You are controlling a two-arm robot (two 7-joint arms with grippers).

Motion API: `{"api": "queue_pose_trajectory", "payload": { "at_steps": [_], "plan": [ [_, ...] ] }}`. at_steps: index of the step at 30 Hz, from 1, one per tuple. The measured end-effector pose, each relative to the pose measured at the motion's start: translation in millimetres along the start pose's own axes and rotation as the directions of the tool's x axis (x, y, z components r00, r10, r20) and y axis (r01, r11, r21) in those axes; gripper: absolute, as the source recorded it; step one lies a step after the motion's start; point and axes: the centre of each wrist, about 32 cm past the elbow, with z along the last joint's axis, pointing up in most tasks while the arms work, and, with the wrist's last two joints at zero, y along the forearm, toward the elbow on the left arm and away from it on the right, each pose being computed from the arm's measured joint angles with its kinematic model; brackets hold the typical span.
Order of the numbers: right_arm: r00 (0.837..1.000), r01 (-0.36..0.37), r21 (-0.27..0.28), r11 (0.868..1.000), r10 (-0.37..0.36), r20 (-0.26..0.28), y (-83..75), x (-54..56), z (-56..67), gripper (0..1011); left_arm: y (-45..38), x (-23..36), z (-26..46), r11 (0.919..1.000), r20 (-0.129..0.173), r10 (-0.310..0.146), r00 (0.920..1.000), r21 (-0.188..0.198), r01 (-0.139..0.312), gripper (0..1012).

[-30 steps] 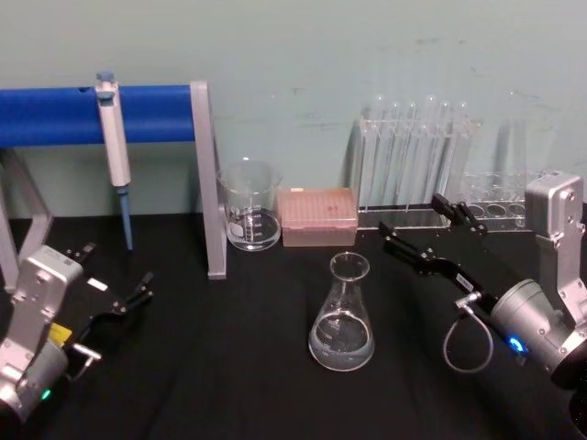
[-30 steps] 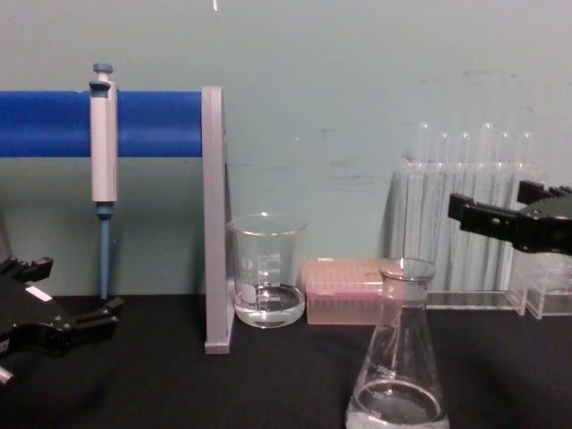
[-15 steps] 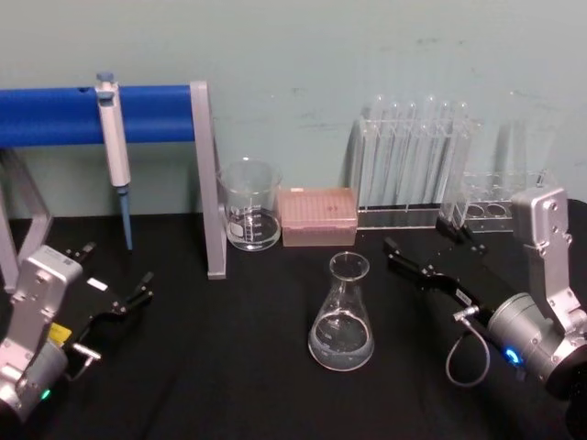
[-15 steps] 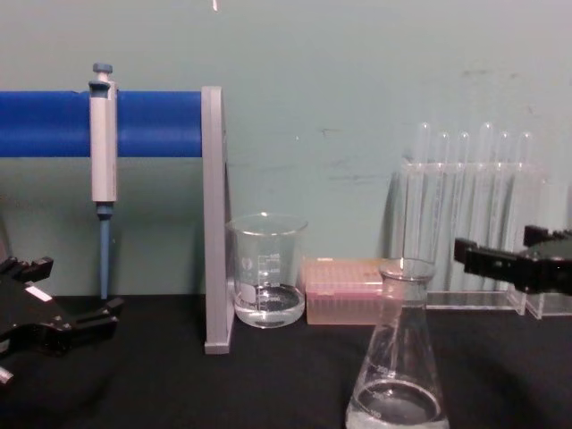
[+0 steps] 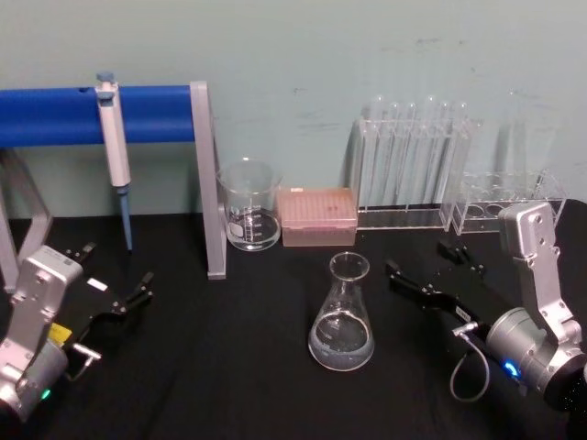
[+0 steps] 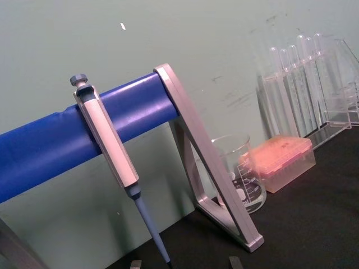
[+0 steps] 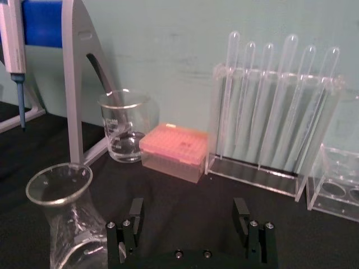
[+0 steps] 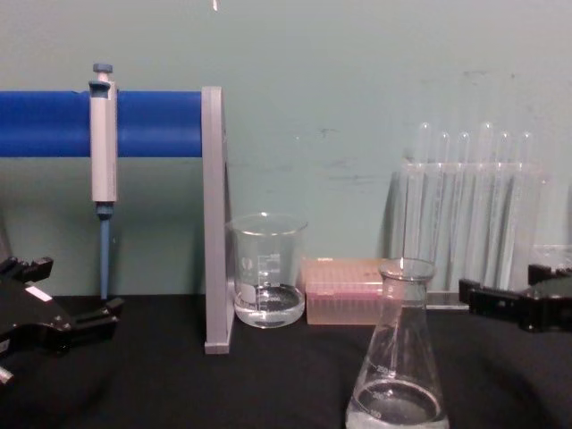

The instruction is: Grasp the erlenmeyer flask with one hand, shake it three times, then place it back.

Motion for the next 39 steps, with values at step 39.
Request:
{"api": "queue_pose_trajectory", "payload": {
  "at_steps": [39],
  "plan": [
    [1.000, -0.001, -0.024, 1.000, 0.001, 0.000, 0.5, -0.3, -2.6, 1000, 0.0, 0.0, 0.0, 1.0000, 0.000, 0.000, 1.0000, 0.000, 0.000, 1001]
  ]
}}
